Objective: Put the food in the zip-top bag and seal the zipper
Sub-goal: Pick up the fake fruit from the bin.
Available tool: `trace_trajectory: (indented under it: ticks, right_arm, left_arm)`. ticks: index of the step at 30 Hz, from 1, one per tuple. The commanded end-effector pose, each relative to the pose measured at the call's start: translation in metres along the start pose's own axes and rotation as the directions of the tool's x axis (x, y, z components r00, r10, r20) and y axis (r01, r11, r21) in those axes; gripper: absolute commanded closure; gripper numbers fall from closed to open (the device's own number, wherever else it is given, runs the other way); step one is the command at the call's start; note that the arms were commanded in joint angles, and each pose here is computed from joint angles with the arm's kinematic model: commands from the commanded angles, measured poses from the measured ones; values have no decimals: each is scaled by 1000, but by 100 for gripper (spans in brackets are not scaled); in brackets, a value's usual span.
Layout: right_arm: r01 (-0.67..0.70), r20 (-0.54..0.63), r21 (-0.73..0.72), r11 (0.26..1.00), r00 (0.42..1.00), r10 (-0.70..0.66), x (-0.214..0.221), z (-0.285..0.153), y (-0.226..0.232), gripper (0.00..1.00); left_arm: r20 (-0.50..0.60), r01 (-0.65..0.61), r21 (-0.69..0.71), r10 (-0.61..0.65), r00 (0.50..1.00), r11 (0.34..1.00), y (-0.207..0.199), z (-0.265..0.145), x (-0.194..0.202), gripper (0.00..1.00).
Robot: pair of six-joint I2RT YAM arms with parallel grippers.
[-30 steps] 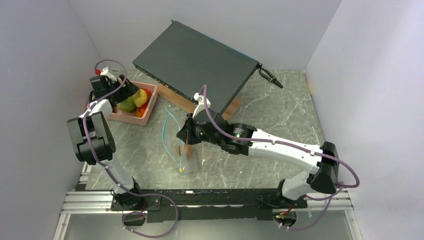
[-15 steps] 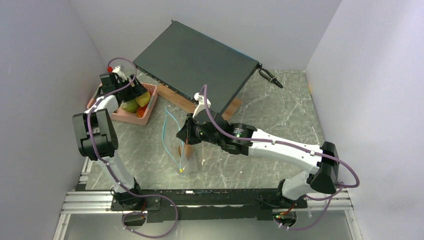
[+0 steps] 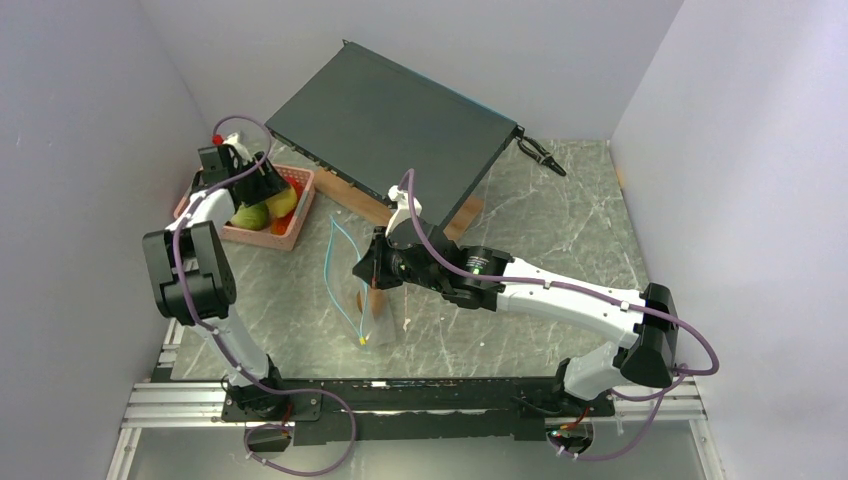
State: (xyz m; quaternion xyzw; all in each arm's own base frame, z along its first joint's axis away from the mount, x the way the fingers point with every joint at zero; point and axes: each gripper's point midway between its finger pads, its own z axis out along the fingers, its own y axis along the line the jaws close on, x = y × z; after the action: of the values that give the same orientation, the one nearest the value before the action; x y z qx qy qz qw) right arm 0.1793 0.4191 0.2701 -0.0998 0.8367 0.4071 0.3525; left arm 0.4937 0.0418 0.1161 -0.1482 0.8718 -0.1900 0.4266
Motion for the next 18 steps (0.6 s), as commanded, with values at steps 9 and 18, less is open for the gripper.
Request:
trace_trajectory:
  ticks: [9, 18]
  right_arm:
    - [5, 23, -21, 1000, 1000, -5, -6, 1, 6, 100]
    - [-1, 35, -22, 1000, 999, 2, -5, 1, 3, 100]
  left_arm:
    - [189, -33, -154, 62, 980, 987, -22, -109, -24, 59]
    - [260, 19, 16, -23, 965, 1000, -66, -179, 35, 72]
